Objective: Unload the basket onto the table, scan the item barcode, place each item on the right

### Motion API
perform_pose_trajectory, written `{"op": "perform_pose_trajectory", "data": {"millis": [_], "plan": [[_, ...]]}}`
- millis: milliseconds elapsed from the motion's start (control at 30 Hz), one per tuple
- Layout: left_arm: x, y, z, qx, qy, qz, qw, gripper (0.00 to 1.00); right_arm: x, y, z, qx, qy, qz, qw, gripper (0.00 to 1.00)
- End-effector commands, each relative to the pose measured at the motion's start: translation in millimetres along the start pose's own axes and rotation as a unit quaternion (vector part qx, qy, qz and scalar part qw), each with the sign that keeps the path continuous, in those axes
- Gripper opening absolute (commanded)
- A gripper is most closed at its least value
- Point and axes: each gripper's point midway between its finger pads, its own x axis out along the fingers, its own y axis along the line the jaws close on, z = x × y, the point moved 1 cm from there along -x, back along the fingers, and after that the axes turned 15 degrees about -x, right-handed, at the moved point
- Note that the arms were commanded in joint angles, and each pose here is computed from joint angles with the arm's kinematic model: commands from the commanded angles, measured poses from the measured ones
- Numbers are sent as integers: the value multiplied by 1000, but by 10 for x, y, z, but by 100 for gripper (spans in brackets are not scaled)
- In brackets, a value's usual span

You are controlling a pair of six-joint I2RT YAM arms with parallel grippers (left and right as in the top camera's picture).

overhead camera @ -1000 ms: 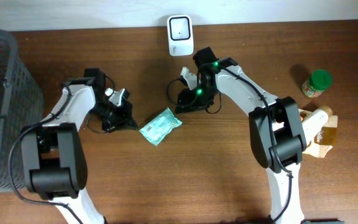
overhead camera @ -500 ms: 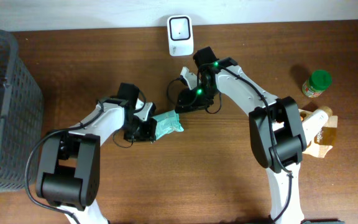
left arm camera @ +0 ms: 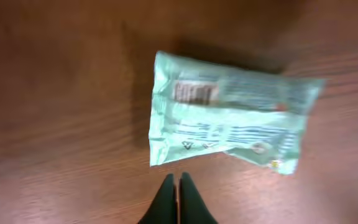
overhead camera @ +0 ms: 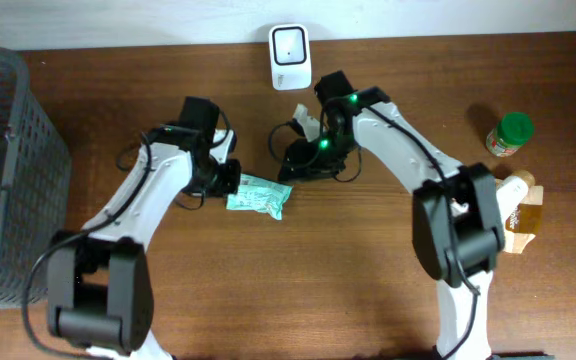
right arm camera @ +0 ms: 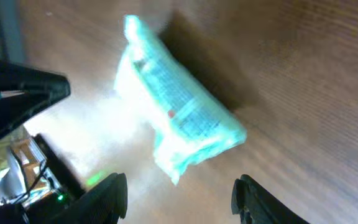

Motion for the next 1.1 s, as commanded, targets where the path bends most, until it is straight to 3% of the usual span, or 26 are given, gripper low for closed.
{"op": "perform_pose_trajectory", "data": {"millis": [0, 167, 267, 400, 567, 733, 900, 1033, 1067], "plan": [[-208, -7, 95, 36, -32, 7, 999, 8, -540, 272, 32, -30, -35, -26, 999, 54], [251, 152, 171, 36, -9, 43, 998, 0, -127, 179, -195, 40, -21, 6, 999, 54], [512, -3, 163, 72, 18, -28, 997, 0, 144, -3, -276, 65, -42, 11, 997, 54], [532, -69, 224, 75, 9, -54, 996, 0, 364, -99, -184, 82, -94, 17, 992, 55], [510, -192, 184, 93, 18, -95, 991, 0, 663, -85, -171, 103, -93, 28, 990, 54], [537, -86, 51, 77, 49, -87, 992, 0, 719, -106, -138, 116, -98, 28, 988, 49], [880, 66, -183, 30, 100, -74, 992, 0, 715, -163, -228, 133, -82, 21, 988, 50], [1045, 55, -287, 20, 130, -90, 987, 0, 662, -253, -266, 147, -80, 17, 986, 71], [1046, 55, -287, 20, 130, -90, 987, 0, 669, -236, -254, 143, -81, 18, 986, 71]]}}
